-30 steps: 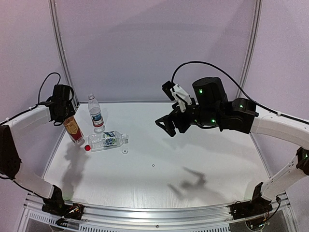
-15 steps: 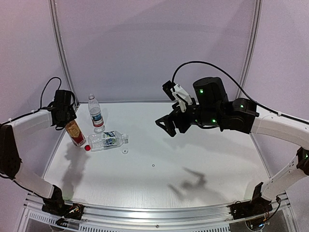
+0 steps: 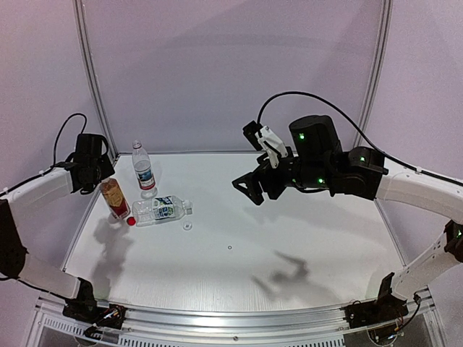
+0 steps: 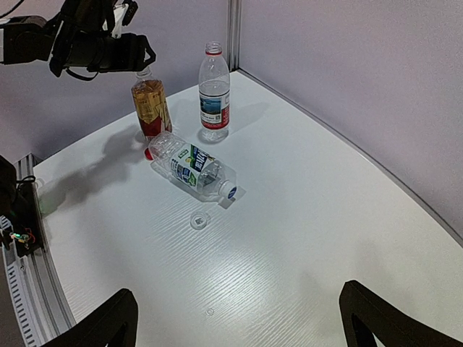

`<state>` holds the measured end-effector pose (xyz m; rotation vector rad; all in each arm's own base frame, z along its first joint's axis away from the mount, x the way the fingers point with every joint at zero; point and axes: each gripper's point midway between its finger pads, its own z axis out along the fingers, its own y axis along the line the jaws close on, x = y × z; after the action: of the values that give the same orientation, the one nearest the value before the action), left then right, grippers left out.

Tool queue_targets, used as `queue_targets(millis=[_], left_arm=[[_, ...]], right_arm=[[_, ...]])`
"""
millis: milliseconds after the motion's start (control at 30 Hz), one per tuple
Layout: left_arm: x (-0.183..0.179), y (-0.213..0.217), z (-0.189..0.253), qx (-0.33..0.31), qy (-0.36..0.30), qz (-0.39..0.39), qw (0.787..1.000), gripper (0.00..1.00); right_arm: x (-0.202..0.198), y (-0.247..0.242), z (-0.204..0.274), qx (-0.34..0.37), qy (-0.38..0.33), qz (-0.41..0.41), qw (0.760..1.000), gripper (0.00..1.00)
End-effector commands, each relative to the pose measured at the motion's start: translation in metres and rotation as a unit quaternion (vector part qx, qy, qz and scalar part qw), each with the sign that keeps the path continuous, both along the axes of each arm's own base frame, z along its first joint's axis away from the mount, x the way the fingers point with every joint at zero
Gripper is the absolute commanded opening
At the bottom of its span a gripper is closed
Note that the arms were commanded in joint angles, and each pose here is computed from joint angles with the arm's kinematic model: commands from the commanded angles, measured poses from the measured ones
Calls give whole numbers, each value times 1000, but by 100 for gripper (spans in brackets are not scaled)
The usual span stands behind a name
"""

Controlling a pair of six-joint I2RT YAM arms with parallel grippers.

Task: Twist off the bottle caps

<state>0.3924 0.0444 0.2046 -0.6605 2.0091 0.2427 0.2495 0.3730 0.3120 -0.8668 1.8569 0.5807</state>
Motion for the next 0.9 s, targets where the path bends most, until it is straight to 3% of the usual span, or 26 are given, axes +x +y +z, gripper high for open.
queue_targets(millis=[0, 233, 333, 600, 867], left_arm=[[-13, 3, 10, 6, -9, 10, 1000, 71], [-24, 2, 40, 16, -18, -10, 1000, 80], [-33, -3, 51, 29, -12, -34, 999, 98], [-78, -13, 87, 38, -49, -90, 994, 99], [-107, -63, 147, 52, -120, -266, 955, 99]], right_arm=[[-5, 2, -3, 0, 8, 5, 1000, 99], [-6, 1, -4, 4, 14, 5, 1000, 99], [-7, 1, -4, 6, 16, 6, 1000, 99], [-9, 1, -7, 4, 19, 10, 1000, 99], [-12, 13, -11, -7, 31, 37, 999, 99]])
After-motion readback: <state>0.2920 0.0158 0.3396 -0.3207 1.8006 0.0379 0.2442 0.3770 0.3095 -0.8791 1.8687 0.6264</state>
